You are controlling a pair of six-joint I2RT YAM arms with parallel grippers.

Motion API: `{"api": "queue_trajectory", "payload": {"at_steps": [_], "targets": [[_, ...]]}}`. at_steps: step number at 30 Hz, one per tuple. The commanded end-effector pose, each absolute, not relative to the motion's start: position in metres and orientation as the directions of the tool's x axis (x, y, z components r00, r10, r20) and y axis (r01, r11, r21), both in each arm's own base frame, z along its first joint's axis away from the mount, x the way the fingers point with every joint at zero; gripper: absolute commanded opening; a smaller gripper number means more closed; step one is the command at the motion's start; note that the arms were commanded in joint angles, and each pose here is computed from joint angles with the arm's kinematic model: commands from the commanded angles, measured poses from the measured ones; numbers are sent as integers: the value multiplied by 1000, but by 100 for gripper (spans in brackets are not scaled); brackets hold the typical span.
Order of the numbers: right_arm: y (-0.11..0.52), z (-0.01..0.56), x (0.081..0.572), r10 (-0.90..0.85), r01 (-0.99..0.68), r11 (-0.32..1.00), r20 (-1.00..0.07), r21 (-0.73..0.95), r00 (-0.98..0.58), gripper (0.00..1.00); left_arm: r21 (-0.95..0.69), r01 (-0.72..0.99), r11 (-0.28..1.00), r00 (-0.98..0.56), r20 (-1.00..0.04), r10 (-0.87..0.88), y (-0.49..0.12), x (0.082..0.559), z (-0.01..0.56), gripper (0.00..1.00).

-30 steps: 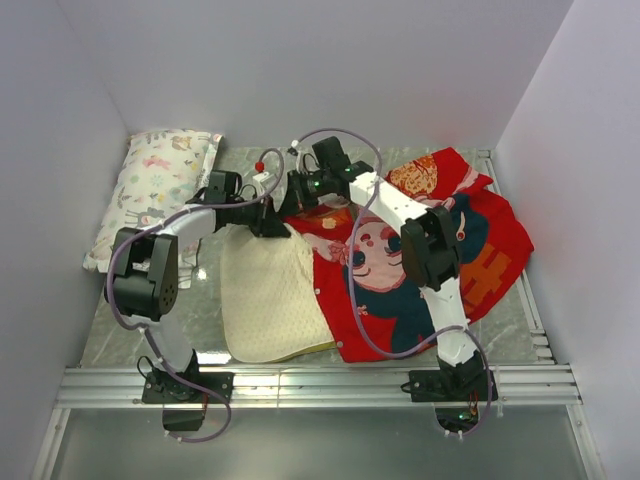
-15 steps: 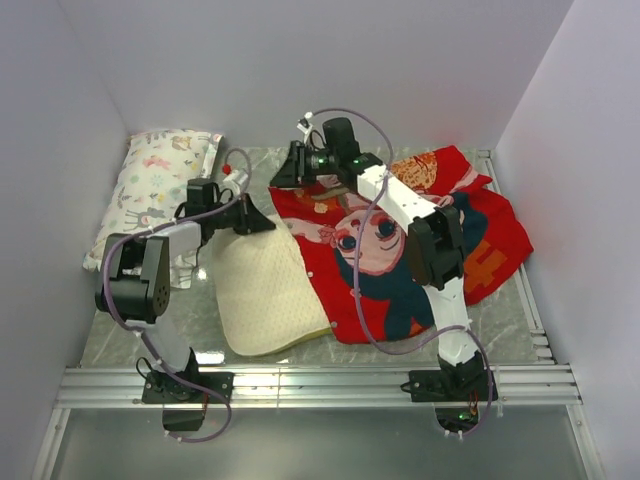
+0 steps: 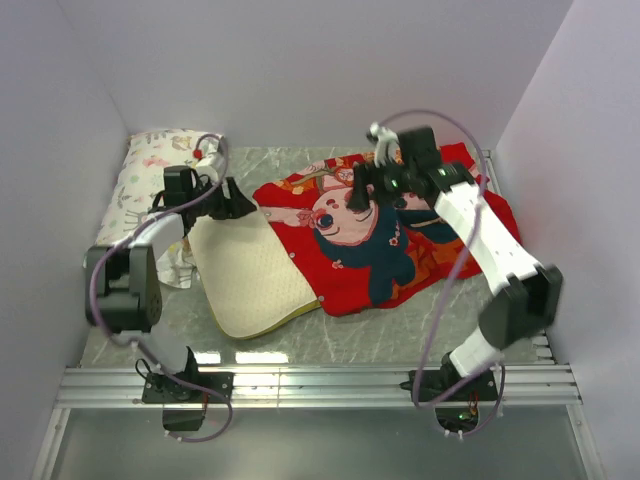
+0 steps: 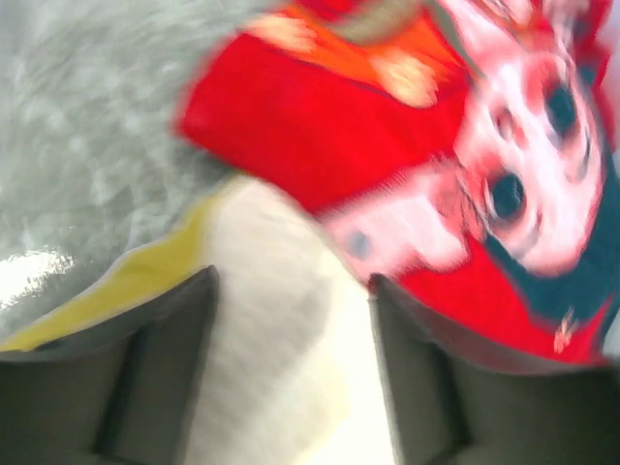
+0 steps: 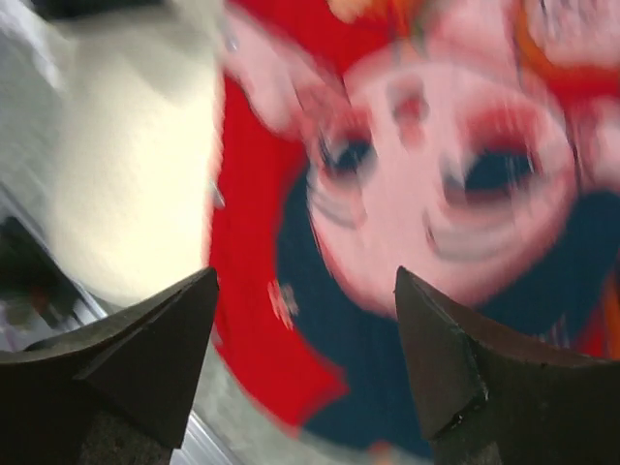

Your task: Put the pillow into the pillowcase

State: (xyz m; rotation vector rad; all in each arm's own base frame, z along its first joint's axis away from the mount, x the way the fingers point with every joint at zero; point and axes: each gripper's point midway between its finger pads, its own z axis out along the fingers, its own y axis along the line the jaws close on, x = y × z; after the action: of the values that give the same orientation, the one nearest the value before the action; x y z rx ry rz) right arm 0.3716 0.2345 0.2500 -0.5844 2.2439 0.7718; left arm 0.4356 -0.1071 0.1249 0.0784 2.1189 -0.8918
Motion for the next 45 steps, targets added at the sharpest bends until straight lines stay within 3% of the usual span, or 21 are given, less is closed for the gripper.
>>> {"api": "queue_trajectory", "payload": {"at_steps": [1,2,3,4,9,15,19,20,22,23,24,28,30,35,39,42,45], "targets": [[187,194,289,-392,-622,742,-591,249,-705,79,-167,694,700,-438,-870,227,-132,381,186,82],[180,197,269,-393,-631,733,-599,255,-698,77,-102,729,676,-392,-873,291,-135,361,195,99],[172,174,248,-410,-617,736,-543,278,-733,77,-8,800,600,-310,-862,402,-148,343,191,99],[167,164,237,-417,-611,738,-517,288,-748,76,-21,820,572,-354,-804,478,-148,313,167,99],[152,133,210,-410,-561,768,-437,309,-801,69,119,932,342,-159,-713,683,-189,224,127,99],[123,83,237,-398,-456,879,-310,139,-863,69,185,939,290,-126,-599,791,-220,187,73,99],[133,65,291,-368,-423,902,-356,90,-859,69,194,911,364,-210,-541,814,-227,197,40,99],[134,54,309,-347,-398,914,-352,83,-869,68,178,909,377,-236,-528,816,-234,203,33,84],[143,80,360,-304,-377,922,-444,85,-843,67,154,885,439,-294,-546,785,-244,217,32,65],[138,79,382,-261,-341,935,-457,101,-850,67,123,879,461,-323,-558,764,-256,227,34,47],[141,108,413,-227,-332,937,-532,108,-816,67,52,864,500,-384,-574,723,-262,234,35,39],[127,157,444,-162,-325,929,-598,175,-785,69,-168,800,576,-550,-590,591,-288,271,50,0],[119,160,425,-130,-322,913,-571,250,-811,72,-277,749,602,-633,-570,525,-285,288,49,0],[123,164,352,-38,-291,863,-520,414,-853,70,-519,673,527,-732,-567,377,-296,313,81,0],[143,111,302,41,-197,787,-368,585,-929,65,-601,658,454,-750,-575,326,-299,320,105,0],[147,90,305,76,-173,771,-358,613,-931,55,-629,647,432,-761,-564,319,-302,320,113,0],[154,73,318,119,-142,748,-342,648,-932,53,-628,649,428,-759,-569,317,-303,324,116,0]]}}
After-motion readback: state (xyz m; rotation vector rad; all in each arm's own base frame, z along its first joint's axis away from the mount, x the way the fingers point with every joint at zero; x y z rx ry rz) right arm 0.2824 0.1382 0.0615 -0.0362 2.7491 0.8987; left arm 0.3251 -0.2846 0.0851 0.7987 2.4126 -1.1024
